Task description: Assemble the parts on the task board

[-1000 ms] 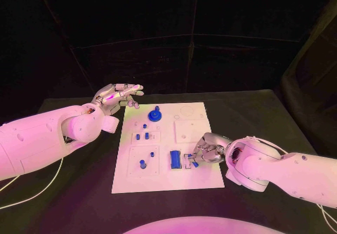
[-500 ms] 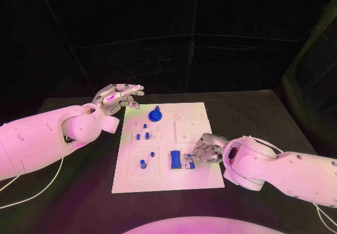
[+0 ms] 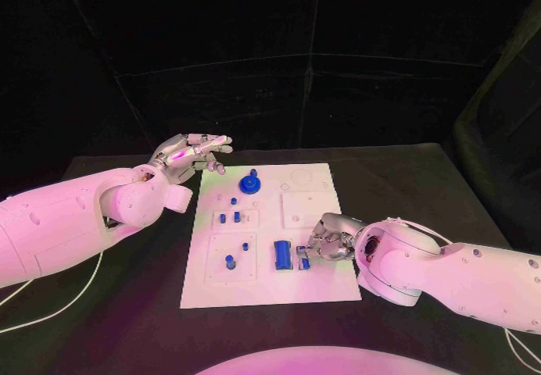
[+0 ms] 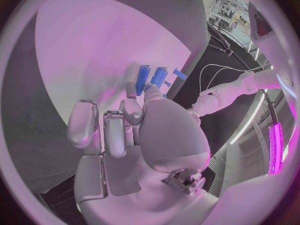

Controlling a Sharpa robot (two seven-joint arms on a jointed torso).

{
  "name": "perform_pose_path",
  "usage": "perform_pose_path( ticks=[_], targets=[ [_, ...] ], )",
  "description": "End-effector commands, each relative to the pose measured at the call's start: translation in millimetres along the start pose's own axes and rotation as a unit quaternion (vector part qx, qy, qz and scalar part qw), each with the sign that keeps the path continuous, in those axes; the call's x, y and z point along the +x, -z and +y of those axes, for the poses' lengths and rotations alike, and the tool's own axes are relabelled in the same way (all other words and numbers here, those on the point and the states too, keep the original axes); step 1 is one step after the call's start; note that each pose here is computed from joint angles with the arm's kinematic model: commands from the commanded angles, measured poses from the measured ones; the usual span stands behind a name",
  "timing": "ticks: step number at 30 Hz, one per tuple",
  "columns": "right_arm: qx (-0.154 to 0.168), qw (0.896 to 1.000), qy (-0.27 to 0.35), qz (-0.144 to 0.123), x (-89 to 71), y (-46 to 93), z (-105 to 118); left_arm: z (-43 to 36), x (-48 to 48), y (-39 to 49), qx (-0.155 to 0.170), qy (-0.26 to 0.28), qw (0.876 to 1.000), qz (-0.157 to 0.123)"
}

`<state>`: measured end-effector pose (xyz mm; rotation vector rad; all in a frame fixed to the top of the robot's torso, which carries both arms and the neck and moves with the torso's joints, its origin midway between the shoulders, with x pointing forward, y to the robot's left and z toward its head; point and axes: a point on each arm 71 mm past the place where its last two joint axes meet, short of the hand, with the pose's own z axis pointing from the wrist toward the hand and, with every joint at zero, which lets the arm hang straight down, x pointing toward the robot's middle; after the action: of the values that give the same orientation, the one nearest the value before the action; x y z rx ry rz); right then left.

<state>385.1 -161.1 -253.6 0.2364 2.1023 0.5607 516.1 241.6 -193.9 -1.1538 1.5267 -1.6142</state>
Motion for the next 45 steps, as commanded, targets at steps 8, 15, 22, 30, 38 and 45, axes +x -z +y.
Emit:
perform_pose_path(
  ticks=[8, 15, 22, 30, 38, 45],
  targets=[
    [0.002, 1.0, 0.012, -0.004, -0.3, -1.1, -0.3, -0.9, 1.5, -0.5, 0.0, 0.001, 1.0, 0.008],
    [0.002, 1.0, 0.018, -0.008, -0.9, -1.5, -0.2, -0.8, 1.2, -0.3, -0.001, 0.001, 1.0, 0.007],
    [-0.001, 1.0, 0.02, -0.009, -0.8, -1.0, 0.4, -0.7, 1.0, -0.3, -0.001, 0.001, 1.0, 0.007],
    [-0.007, 1.0, 0.021, -0.007, -1.6, 1.5, -1.1, -0.7, 0.8, -0.3, -0.001, 0.001, 1.0, 0.007],
    [-0.053, 0.995, -0.076, -0.022, -12.6, 7.4, -13.2, -0.9, 0.6, -0.5, 0.001, 0.0, 1.0, 0.005],
    [-0.143, 0.949, -0.277, -0.042, -46.1, -1.2, -28.2, 1.3, 0.2, -2.6, 0.011, -0.004, 1.0, -0.009]
  ],
)
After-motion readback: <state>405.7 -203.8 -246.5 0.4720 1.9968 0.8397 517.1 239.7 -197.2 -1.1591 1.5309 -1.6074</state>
